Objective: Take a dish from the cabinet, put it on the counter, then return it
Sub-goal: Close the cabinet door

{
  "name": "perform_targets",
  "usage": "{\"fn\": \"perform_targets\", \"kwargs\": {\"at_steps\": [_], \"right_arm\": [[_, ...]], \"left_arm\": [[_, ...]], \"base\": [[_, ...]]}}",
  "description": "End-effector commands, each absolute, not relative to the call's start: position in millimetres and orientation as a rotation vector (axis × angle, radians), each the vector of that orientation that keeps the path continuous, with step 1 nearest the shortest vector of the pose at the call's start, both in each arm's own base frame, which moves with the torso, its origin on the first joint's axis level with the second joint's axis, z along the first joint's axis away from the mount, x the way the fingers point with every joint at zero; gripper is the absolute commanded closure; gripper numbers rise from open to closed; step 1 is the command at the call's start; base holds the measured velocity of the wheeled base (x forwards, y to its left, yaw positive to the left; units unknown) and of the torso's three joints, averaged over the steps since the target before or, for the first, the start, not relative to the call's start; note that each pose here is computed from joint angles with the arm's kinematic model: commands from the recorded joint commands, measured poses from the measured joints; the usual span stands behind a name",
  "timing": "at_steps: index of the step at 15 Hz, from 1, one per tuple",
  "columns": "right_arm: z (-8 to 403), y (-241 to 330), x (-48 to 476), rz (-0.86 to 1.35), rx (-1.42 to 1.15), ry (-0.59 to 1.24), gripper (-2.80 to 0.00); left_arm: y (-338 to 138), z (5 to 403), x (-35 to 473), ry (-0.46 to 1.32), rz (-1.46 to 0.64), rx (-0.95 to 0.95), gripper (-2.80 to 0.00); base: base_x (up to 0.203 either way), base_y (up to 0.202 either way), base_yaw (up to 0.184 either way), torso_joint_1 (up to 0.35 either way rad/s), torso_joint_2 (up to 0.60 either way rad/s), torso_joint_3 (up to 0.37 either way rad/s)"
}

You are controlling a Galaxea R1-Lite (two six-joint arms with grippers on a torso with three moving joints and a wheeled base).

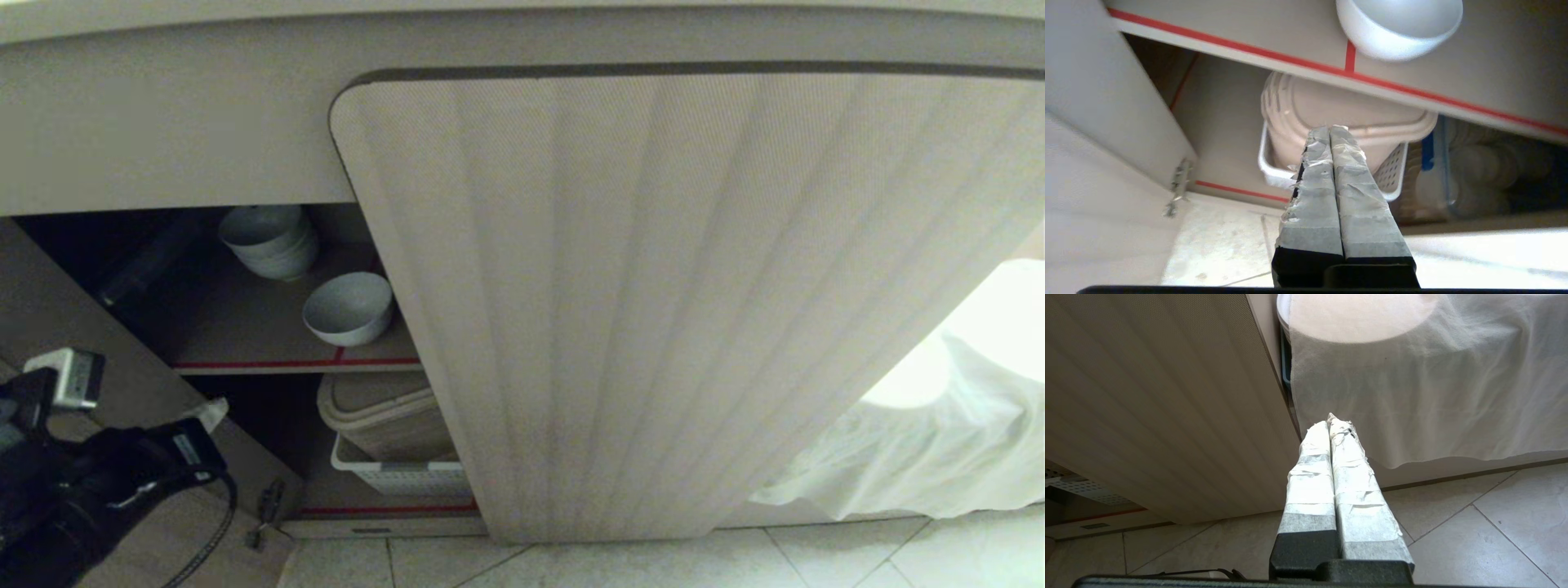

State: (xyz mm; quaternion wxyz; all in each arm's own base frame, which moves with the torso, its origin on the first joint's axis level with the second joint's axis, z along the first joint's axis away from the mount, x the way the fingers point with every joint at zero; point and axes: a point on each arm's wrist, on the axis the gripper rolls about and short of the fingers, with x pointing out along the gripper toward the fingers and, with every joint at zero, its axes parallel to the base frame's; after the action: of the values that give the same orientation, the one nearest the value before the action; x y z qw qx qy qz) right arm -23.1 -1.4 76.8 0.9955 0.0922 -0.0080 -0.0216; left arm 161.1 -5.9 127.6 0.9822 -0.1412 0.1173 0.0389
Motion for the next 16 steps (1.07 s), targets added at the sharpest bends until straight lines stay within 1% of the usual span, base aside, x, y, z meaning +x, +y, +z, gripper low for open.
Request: {"fn": "perform_targets", "kwargs": {"at_steps": [1,9,16], "right_arm": [[76.8,-1.4,-22.9,-0.043,0.186,-0.015,0.00],[76.8,-1.4,-22.9,-0.043,0.186,-0.015,0.00],[76.8,-1.4,-22.9,-0.043,0.186,-0.015,0.00]], "left_arm": [[-4.5,129.7,141.0,0.193,0.073,-0.256,0.00],[6.1,130.8,98.1,0.146,0.142,-0.113,0.00],[4.9,118.2,52.1,0.193,0.149,-0.074,0.00]], "base": [[0.000,0.000,0.000,0.000,0.00,0.000],[0.000,0.000,0.000,0.000,0.00,0.000],[0.000,0.000,0.000,0.000,0.00,0.000]]}}
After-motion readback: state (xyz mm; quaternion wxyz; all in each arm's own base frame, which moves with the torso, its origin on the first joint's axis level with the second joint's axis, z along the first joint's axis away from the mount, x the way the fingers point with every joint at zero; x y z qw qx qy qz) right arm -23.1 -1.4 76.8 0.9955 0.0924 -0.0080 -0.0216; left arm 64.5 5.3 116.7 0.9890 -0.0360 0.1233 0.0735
